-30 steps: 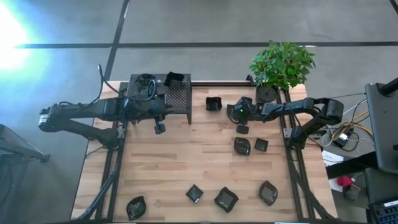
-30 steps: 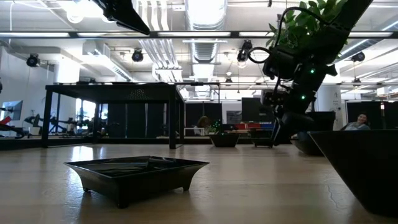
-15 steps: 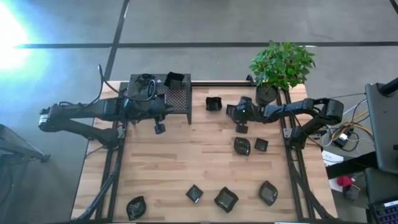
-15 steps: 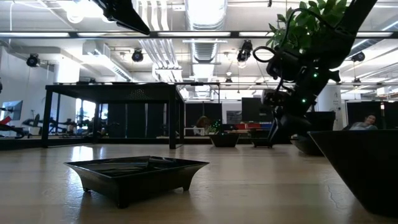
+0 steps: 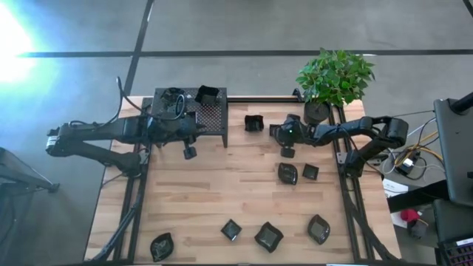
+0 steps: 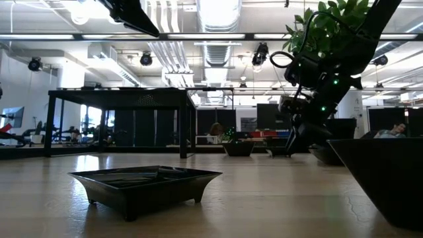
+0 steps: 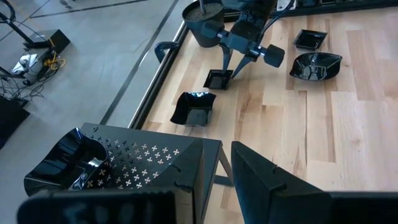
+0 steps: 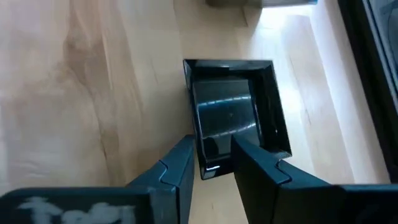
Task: Pick & Place Mini shaped plates
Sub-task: Stack the square plate on top of the square plate on the shelf
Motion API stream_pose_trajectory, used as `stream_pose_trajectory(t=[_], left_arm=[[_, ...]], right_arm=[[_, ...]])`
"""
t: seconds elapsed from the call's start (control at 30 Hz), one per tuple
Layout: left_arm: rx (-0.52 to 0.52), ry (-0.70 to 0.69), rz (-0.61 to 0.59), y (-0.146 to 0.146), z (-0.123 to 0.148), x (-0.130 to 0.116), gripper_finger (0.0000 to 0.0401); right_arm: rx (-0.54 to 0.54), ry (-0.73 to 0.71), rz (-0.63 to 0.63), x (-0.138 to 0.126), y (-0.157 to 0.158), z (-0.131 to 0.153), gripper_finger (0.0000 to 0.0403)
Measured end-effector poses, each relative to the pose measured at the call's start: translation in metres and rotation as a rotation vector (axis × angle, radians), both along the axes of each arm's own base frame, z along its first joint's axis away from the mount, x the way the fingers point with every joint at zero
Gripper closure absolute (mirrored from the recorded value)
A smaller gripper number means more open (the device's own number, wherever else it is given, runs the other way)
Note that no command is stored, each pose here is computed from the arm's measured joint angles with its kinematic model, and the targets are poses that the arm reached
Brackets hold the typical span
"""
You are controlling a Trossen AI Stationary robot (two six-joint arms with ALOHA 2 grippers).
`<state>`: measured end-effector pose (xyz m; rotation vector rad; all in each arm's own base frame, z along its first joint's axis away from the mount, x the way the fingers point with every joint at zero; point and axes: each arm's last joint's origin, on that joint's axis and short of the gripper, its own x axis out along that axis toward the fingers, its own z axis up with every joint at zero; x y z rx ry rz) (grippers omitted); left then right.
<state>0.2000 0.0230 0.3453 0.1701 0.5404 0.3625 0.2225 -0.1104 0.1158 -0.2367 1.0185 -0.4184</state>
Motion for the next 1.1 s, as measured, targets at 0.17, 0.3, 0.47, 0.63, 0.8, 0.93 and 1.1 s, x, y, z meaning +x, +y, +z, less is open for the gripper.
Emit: stream_pose_trajectory(t=[0.17, 0.3, 0.47, 0.63, 0.8, 0.93, 1.1], left_arm=[[0.0, -0.001, 0.0, 0.0, 0.0, 0.0, 0.0325], [0.0, -0.001, 0.0, 0.0, 0.0, 0.0, 0.0325], [0.0, -0.001, 0.0, 0.0, 0.0, 0.0, 0.0325], [0.0, -0.001, 0.0, 0.0, 0.0, 0.0, 0.0325], [-0.008, -0.004, 0.004, 0.0, 0.0, 0.0, 0.0325], [-0.009, -0.005, 0.004, 0.0, 0.0, 0.0, 0.0325], [0.001, 0.005, -0.002, 0.0, -0.001, 0.001, 0.0325]], right_arm=[[0.003, 0.043, 0.013, 0.001, -0.002, -0.01, 0.031], [0.004, 0.026, 0.001, 0.003, -0.003, -0.011, 0.0324], [0.002, 0.025, 0.01, 0.003, -0.003, -0.011, 0.0373], [-0.001, 0.022, 0.012, 0.006, -0.003, -0.008, 0.0393], [-0.035, 0.007, 0.034, 0.019, -0.001, 0.007, 0.0394], [-0.062, 0.059, 0.06, 0.029, 0.006, 0.019, 0.0394], [-0.047, 0.115, 0.12, 0.044, 0.02, 0.039, 0.0395]])
